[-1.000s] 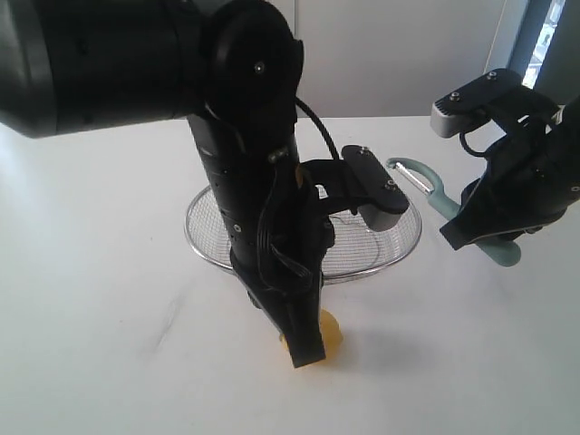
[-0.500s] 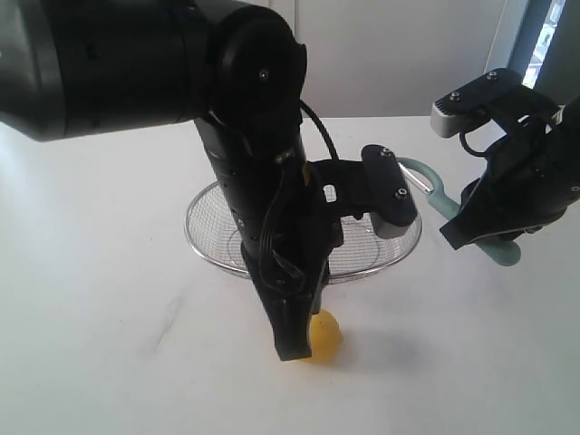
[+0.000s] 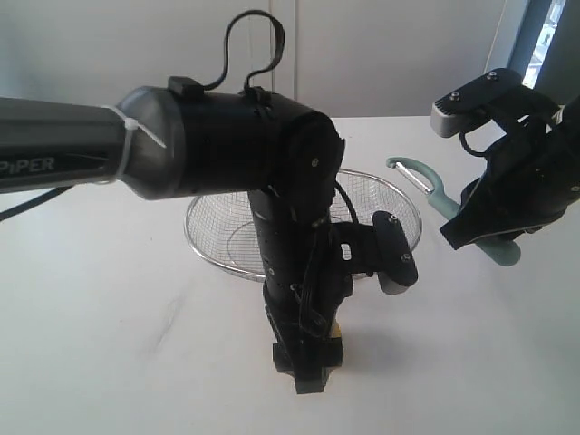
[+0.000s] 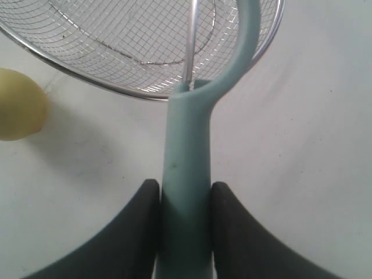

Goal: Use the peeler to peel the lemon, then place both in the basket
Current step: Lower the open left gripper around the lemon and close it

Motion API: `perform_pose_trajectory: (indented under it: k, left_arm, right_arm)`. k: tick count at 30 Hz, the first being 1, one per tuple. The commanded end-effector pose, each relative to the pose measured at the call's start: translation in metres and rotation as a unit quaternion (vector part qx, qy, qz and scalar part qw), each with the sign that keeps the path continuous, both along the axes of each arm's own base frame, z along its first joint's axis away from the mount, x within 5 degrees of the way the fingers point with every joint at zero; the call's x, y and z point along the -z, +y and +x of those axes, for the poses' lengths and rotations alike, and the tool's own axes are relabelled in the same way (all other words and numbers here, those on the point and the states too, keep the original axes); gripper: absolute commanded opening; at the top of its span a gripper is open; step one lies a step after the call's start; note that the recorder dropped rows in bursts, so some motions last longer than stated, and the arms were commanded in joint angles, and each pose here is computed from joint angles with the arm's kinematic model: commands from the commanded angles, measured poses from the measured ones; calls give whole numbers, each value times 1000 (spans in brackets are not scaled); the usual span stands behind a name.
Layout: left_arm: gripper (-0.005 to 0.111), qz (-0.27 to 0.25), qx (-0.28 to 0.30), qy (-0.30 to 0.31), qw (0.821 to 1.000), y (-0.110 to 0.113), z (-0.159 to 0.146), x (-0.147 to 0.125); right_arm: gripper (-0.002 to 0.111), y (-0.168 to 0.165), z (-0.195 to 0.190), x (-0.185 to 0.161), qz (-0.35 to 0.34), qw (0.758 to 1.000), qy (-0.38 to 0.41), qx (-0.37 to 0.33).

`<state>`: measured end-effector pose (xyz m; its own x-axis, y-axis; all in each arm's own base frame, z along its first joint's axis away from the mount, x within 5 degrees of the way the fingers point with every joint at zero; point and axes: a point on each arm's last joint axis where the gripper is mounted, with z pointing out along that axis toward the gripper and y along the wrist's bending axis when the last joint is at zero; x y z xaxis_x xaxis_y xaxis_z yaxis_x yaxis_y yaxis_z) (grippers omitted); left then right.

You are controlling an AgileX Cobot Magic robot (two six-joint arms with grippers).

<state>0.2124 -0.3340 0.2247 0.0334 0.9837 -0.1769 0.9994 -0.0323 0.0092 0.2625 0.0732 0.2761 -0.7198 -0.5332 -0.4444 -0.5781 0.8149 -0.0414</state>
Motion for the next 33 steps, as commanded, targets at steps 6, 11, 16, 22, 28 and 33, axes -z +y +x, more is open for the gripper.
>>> perform_pose_trajectory:
  k: [6,11,16,22,28,33]
  left_arm:
    - [78,-1,12,-40,999,-6,8,10]
    - [78,-5,14,-51,999,-7,10,10]
    - [78,-17,13,-59,998,-9,11,9]
    - [78,-19,13,-61,998,-9,11,9]
    - [78,-19,13,-61,998,-9,11,9]
    - [78,-19,13,-61,998,-9,11,9]
  right_arm:
    - [0,-1,1,0,3,1000,-7,4]
    - [0,-1,1,0,3,1000,-7,4]
    - [0,-1,1,0,3,1000,-7,4]
    - [0,-1,1,0,3,1000,-7,4]
    - [0,-1,1,0,3,1000,-7,4]
    - [0,-1,1,0,3,1000,-7,4]
